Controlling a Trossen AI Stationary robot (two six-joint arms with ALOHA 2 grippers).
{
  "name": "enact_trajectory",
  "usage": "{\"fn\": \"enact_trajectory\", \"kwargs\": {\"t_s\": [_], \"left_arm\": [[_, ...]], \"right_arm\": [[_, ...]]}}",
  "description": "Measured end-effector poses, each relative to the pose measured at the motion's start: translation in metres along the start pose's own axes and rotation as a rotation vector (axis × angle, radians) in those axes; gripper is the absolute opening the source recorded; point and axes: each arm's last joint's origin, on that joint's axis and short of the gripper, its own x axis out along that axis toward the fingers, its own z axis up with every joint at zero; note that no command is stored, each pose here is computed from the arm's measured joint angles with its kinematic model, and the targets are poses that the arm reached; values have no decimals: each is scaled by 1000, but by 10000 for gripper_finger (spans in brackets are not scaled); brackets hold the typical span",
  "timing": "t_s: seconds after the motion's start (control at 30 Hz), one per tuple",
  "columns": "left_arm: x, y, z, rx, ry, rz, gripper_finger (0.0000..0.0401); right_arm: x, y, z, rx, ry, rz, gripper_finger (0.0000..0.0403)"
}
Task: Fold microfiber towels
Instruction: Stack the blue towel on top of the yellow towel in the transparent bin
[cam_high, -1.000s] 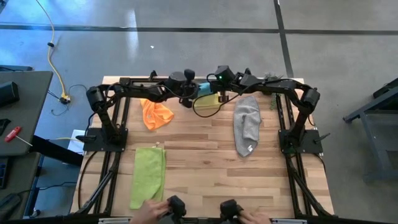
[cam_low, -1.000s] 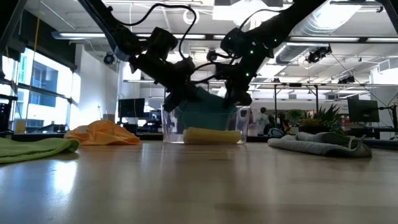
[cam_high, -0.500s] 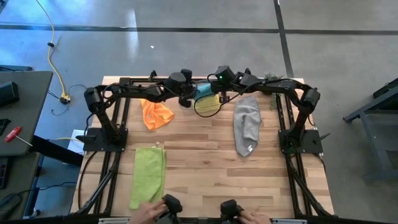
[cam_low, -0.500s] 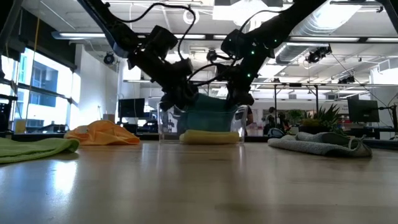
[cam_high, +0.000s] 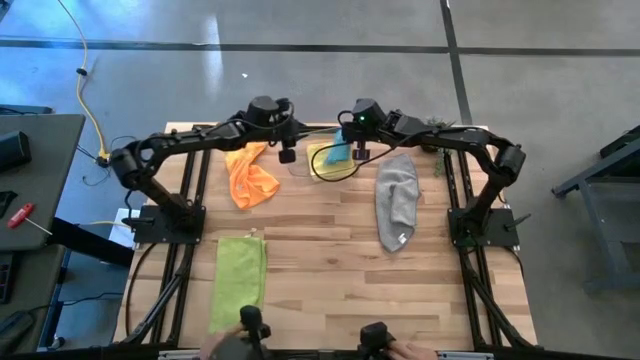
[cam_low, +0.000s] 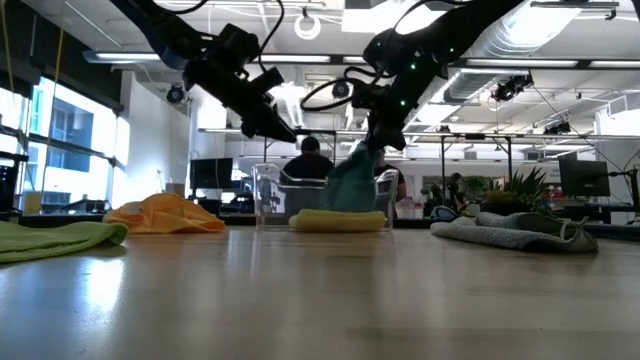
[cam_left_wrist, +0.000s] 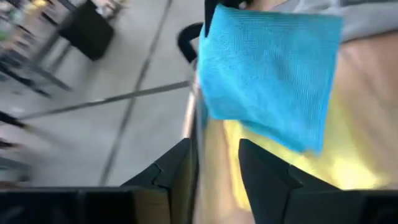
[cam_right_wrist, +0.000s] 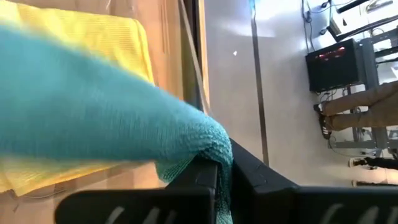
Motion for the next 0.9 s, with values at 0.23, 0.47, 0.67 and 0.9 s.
{"fn": "enact_trajectory", "kwargs": {"t_s": [0.23, 0.47, 0.67, 0.9], "left_arm": [[-5, 12, -10, -142, -92, -137, 55], [-5, 7, -8, -127, -146, -210, 6], [2, -21, 12, -74, -103, -180, 72], [5, -54, 32, 7, -29, -119, 180]], "right_arm": [[0, -5, 6, 20, -60, -56, 0], [-8, -18, 19, 49, -136, -71, 0], [-7, -18, 20, 77, -131, -53, 0], [-2, -14, 17, 183, -103, -26, 0]]}}
